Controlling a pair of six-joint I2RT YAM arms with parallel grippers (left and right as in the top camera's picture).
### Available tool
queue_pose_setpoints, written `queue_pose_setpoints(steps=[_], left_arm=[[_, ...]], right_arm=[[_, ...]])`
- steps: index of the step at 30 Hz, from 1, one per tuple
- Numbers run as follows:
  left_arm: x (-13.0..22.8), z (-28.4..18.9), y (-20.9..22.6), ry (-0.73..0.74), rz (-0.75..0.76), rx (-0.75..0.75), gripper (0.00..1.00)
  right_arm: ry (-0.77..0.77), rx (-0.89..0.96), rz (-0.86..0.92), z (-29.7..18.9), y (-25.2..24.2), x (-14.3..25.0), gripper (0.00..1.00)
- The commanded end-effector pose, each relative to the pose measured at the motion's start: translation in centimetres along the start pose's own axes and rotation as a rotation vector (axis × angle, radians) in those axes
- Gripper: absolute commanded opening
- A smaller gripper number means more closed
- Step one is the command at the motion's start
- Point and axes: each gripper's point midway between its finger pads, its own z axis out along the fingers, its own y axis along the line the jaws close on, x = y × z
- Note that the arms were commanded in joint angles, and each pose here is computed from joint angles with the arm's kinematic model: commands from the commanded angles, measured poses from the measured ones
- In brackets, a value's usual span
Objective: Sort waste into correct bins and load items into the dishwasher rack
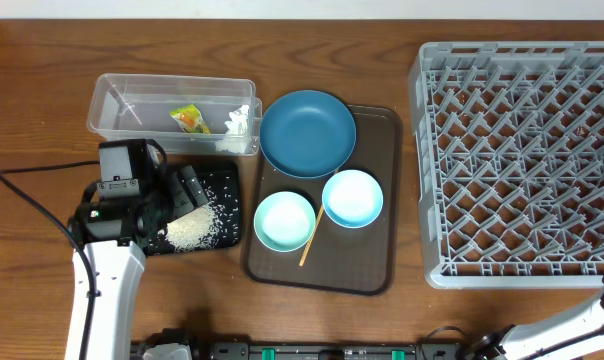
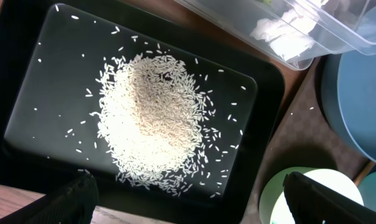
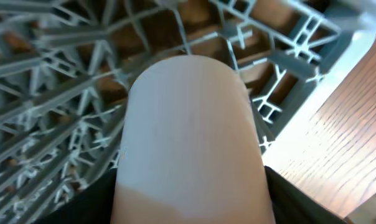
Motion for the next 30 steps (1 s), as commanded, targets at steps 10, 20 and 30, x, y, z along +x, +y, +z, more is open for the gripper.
queue_pose_setpoints(steps=[10, 20, 30], left_arm=[[-0.3, -0.2, 0.2, -0.009, -0.005, -0.011, 0.97], [-0.3, -0.2, 0.2, -0.009, -0.005, -0.011, 0.97], [-0.3, -0.2, 0.2, -0.009, -0.005, -0.011, 0.97]], right_arm=[[-0.018, -0.019, -0.009, -1.1, 0.3, -0.2, 0.68], [-0.012, -0.031, -0.009, -1.1, 0.5, -0.1, 0.65], [-0.009, -0.268, -0.159, -3.3, 5.1, 1.4, 0.29]])
